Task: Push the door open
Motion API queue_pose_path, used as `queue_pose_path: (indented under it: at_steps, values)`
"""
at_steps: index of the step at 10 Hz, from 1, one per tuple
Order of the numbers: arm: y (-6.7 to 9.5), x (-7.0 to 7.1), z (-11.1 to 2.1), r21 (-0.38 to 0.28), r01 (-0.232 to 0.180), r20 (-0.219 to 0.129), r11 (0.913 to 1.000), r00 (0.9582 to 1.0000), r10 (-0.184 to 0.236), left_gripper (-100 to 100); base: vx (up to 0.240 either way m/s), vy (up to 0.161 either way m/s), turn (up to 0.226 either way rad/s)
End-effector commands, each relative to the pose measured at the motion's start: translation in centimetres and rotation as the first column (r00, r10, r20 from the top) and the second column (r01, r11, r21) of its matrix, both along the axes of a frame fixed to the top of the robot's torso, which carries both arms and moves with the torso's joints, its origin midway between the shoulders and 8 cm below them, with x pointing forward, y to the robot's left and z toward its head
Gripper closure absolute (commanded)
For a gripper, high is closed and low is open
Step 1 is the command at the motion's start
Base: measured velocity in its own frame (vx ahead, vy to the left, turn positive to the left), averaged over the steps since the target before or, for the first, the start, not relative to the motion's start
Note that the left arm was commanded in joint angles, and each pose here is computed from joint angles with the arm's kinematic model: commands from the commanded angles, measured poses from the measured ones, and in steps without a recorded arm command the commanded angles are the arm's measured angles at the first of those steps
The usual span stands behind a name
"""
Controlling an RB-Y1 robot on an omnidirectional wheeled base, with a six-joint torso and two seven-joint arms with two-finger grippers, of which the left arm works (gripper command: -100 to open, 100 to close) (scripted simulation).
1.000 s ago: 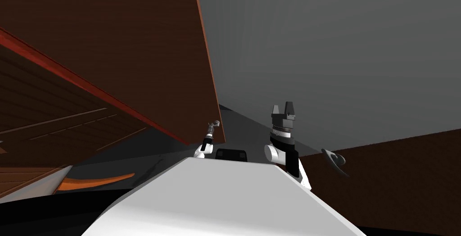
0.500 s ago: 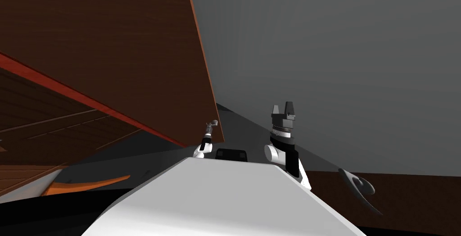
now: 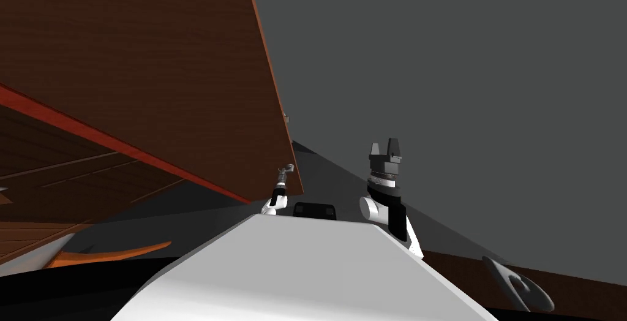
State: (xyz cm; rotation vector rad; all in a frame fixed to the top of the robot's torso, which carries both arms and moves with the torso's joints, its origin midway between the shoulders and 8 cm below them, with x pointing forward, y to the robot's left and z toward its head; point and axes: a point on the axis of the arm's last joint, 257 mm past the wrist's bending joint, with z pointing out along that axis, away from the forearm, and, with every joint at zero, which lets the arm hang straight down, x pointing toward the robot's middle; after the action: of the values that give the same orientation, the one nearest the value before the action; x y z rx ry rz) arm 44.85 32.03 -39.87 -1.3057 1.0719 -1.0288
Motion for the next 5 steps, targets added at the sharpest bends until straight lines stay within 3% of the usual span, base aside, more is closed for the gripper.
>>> queue_pose_path:
  at_steps: [1, 5]
  values:
    - [1.0, 0.3, 0.7, 0.006, -0.018, 0.017, 0.9998, 0.9997, 0.018, 100, 0.187, -0.051, 0.040]
    - [3.4, -0.2, 0.8, 0.003, -0.078, 0.021, 0.9969, 0.9967, 0.078, 100, 0.195, -0.047, 0.051]
